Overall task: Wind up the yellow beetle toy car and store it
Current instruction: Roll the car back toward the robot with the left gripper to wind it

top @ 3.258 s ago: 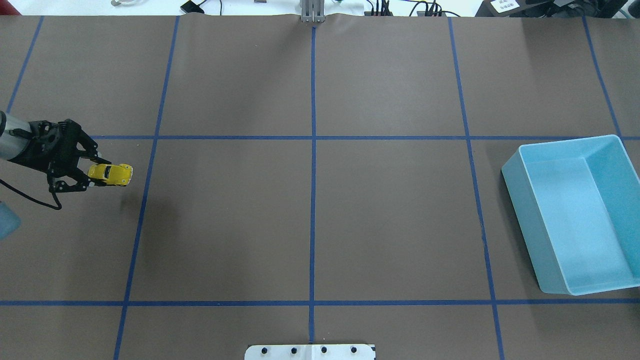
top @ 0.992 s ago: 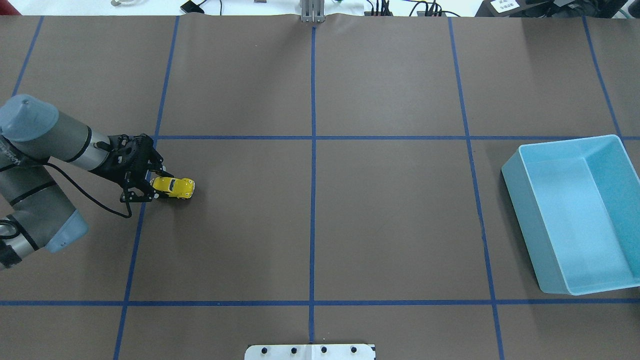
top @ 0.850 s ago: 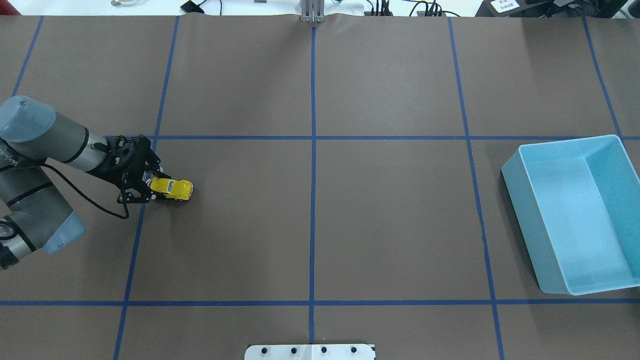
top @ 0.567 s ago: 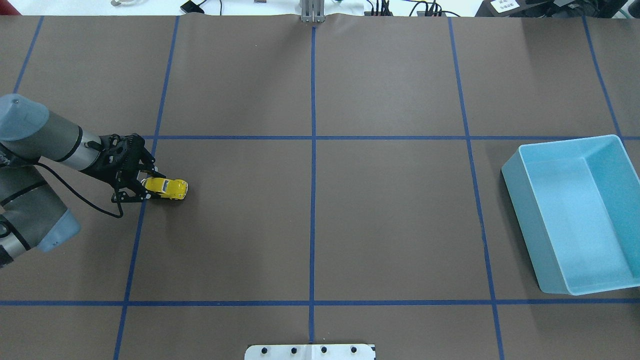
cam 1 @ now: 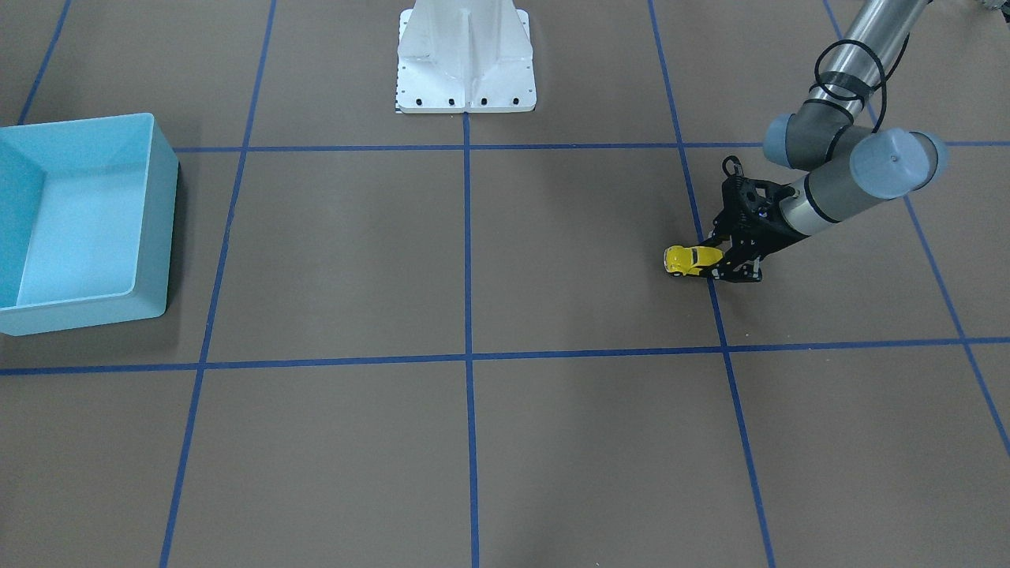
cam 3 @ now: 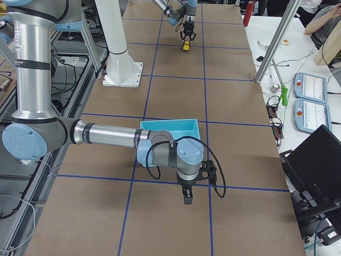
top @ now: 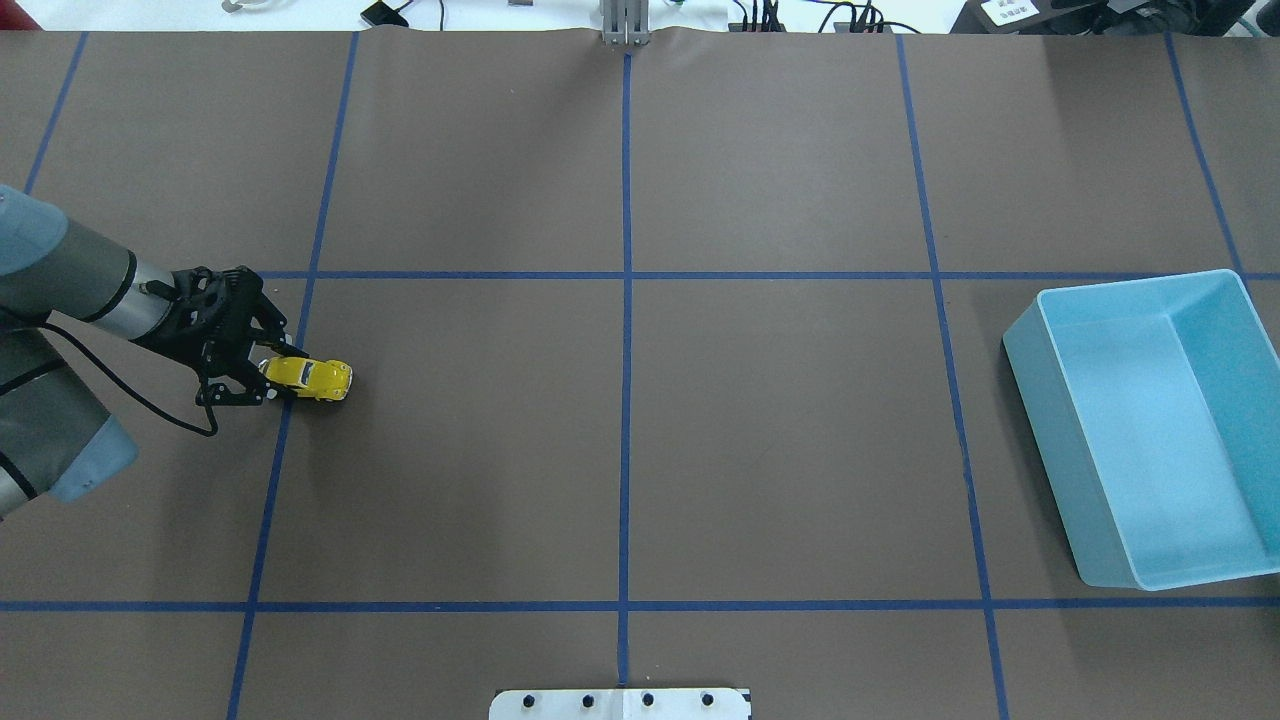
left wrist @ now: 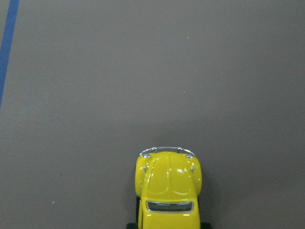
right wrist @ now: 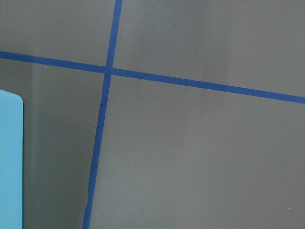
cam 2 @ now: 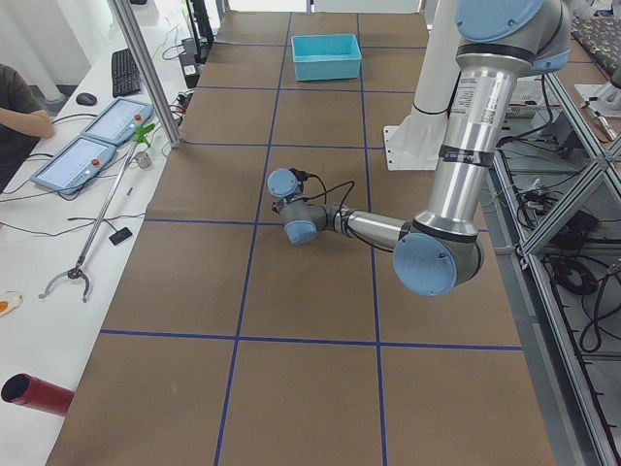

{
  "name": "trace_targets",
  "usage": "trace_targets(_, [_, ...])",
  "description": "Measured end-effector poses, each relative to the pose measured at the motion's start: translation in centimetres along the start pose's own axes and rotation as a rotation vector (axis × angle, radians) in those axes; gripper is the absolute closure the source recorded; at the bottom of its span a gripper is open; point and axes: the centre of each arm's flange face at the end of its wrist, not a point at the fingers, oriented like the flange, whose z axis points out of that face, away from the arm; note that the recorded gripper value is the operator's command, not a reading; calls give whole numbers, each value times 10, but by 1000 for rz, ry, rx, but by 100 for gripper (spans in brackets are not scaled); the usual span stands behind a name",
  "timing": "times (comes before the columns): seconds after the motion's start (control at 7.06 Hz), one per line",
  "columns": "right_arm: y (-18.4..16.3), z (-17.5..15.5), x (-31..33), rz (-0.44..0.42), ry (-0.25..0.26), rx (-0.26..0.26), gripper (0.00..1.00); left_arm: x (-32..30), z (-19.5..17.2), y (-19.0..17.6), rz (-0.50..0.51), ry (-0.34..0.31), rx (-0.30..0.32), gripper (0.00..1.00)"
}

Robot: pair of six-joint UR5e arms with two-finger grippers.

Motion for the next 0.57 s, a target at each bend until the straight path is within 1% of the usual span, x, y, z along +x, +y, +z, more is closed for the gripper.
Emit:
trace_targets(0.28, [0,0,0,0,0,0,0,-2,-7,0,9,-3,18,100])
trace_targets(0.57, [0,0,0,0,0,0,0,-3,-16,-11,47,-14,67,100])
